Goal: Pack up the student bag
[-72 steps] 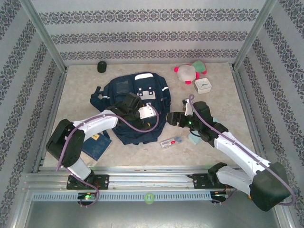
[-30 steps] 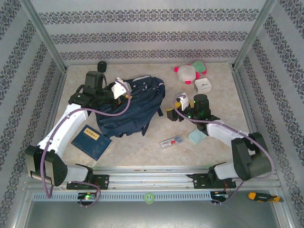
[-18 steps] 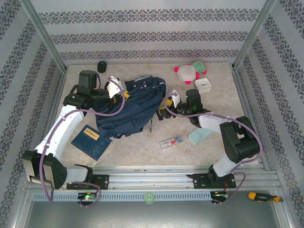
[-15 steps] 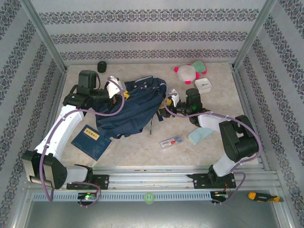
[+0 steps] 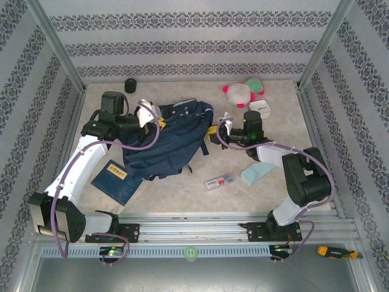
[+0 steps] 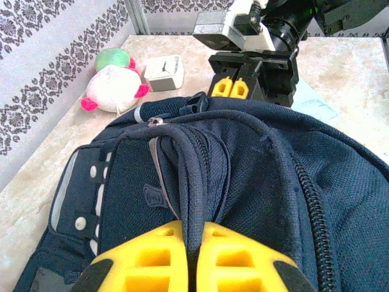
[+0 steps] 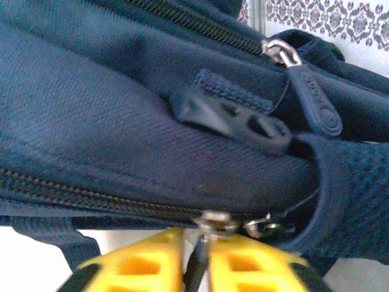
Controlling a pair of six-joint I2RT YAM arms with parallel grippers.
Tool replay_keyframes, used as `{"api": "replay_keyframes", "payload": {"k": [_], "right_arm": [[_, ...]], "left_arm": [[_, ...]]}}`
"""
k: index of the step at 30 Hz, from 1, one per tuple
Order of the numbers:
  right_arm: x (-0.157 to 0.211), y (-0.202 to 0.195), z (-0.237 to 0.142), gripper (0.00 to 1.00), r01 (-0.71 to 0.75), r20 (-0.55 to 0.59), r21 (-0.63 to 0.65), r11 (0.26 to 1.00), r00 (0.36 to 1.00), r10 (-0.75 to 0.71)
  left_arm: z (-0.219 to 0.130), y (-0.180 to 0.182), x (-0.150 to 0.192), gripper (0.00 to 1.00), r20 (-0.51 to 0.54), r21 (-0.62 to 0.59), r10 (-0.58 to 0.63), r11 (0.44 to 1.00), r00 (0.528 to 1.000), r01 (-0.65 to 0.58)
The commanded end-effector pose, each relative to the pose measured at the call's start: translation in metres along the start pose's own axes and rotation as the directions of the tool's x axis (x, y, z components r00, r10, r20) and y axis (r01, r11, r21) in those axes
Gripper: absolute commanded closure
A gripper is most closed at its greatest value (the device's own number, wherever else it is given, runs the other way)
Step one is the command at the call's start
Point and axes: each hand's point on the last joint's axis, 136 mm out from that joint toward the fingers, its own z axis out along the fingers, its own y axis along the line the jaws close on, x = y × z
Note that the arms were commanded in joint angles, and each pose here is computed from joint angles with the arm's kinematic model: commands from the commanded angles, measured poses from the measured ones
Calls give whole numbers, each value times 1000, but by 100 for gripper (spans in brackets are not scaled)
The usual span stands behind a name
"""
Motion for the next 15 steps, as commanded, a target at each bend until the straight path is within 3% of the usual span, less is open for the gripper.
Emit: {"api": "replay_keyframes", "payload": {"k": [1,9,11,15], "right_arm": [[-20,8,-3,100,44,50,-44,998,998,-41],[-28,12,-8,100,-12,62,-1,1000,998,12],[-27,31,-6,100,-34,46,5,999,998,34],[-22,59,-3,100,-53,3,-16,998,999,53]], "left_arm": [[-17,9,-37,100,103,-76,149,987,983,-141],[-18,32,-30,100,71,-212,111,973,991,-93],[-9,48,-21,100,4,-370,77,927,997,-70],[5,57,-11,100,-100,-477,50,874,994,-92]]}}
